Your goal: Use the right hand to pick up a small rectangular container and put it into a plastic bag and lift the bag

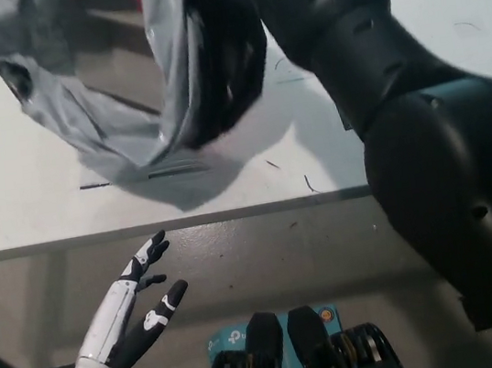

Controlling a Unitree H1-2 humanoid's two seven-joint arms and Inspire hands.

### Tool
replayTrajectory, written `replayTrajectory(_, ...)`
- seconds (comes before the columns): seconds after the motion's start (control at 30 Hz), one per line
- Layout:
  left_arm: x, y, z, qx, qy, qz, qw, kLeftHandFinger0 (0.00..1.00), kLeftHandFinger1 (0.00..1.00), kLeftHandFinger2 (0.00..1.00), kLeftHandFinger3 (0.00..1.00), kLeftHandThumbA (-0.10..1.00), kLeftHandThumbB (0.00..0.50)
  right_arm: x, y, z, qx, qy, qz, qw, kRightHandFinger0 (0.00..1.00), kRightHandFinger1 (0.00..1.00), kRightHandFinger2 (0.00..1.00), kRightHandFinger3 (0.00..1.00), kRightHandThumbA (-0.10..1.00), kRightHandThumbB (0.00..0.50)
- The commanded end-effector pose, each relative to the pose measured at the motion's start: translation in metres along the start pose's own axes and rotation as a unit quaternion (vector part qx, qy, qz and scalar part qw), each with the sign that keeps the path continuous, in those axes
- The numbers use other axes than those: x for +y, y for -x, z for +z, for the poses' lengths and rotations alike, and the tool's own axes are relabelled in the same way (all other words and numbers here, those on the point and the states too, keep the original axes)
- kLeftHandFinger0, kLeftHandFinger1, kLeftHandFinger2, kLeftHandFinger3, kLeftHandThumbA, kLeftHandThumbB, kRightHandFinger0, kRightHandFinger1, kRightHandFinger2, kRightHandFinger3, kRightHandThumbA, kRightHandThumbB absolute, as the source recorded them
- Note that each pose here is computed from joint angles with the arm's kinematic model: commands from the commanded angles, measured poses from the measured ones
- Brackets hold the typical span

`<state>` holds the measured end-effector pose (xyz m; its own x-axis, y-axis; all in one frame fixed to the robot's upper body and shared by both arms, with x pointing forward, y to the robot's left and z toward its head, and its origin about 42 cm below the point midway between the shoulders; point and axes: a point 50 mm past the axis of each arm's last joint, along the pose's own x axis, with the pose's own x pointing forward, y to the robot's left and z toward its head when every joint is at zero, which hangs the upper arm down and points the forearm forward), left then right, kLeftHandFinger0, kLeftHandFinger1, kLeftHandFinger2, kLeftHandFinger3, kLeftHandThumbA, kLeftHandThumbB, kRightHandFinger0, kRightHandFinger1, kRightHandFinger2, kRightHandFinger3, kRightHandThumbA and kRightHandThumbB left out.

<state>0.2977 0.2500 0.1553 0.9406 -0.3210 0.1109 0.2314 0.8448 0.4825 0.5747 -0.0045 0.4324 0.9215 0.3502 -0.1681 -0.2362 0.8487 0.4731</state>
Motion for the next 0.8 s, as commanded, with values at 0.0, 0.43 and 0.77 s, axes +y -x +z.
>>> replayTrajectory(0.0, 0.007, -0.003, 0.011, -0.024, -0.028, -0.008, 0.999, 0.88, 1.0, 1.0, 1.0, 0.9, 0.145, -0.007, 0.0, 0.004, -0.051, -0.006, -0.035, 0.998, 0.0, 0.2, 0.78, 0.96, -0.1, 0.107)
replayTrajectory(0.43, 0.007, -0.009, 0.016, -0.034, -0.051, -0.02, 0.998, 0.88, 1.0, 1.0, 1.0, 0.89, 0.13, -0.054, 0.001, 0.013, -0.012, 0.182, -0.099, 0.978, 1.0, 1.0, 1.0, 1.0, 0.81, 0.282)
replayTrajectory(0.77, 0.006, -0.011, 0.017, -0.035, -0.056, -0.026, 0.997, 0.86, 0.97, 1.0, 1.0, 0.87, 0.127, -0.03, 0.011, 0.063, -0.113, 0.407, -0.113, 0.899, 1.0, 1.0, 1.0, 1.0, 0.82, 0.401)
